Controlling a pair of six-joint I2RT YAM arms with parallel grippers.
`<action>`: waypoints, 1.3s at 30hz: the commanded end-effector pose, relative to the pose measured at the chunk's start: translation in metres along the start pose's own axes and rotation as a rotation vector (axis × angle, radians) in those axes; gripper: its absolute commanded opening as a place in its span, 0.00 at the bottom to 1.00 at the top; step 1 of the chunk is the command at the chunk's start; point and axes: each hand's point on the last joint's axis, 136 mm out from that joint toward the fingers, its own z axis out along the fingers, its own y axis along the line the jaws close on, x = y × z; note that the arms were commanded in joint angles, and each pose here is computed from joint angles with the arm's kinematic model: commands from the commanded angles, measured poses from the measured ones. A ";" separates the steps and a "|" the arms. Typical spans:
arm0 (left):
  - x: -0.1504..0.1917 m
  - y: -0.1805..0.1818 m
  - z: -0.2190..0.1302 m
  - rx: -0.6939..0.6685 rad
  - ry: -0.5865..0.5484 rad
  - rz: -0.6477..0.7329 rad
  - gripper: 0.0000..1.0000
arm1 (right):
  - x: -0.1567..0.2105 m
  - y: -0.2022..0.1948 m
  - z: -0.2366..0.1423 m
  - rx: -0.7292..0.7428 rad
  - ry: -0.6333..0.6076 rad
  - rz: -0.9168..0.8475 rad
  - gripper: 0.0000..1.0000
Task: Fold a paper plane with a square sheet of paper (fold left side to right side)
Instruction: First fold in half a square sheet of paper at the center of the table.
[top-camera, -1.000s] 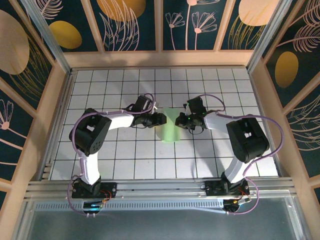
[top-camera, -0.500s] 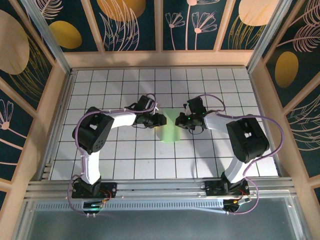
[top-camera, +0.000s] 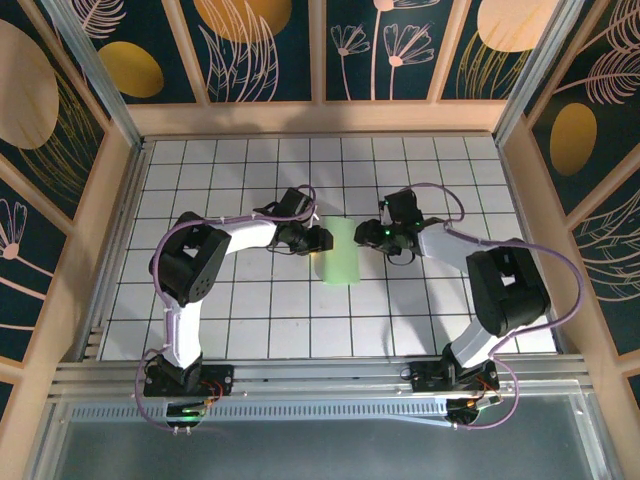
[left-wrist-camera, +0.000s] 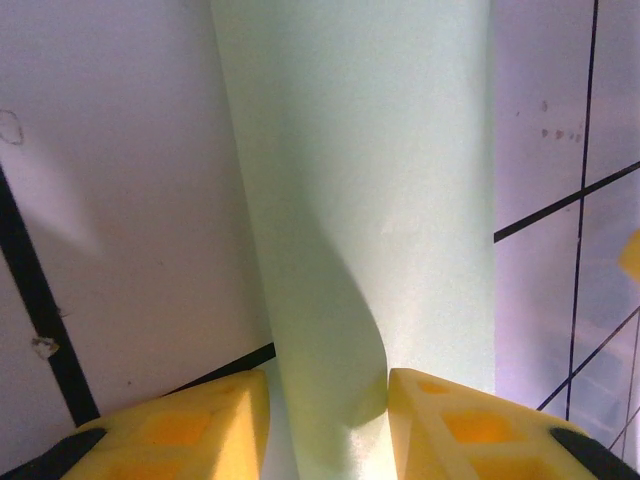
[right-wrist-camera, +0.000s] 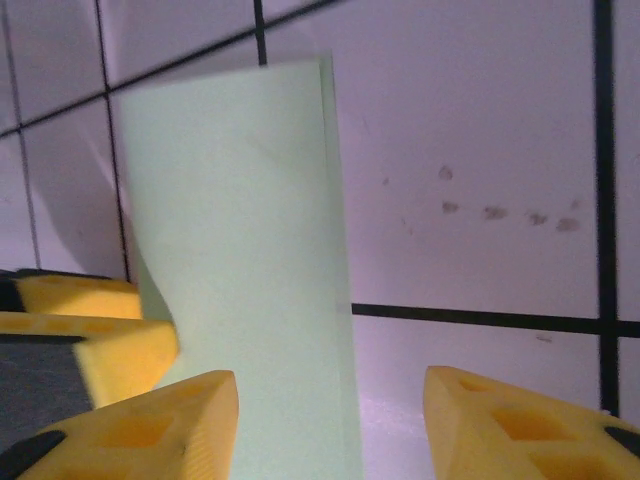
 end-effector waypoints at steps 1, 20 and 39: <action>0.027 0.037 0.029 -0.128 0.078 -0.010 0.38 | -0.004 -0.012 -0.010 0.053 -0.042 0.000 0.54; 0.038 0.050 0.045 -0.175 0.121 -0.038 0.39 | -0.009 -0.015 -0.010 0.056 -0.053 0.009 0.54; 0.041 0.051 0.057 -0.203 0.167 -0.012 0.42 | -0.004 -0.013 -0.005 0.036 -0.024 0.005 0.55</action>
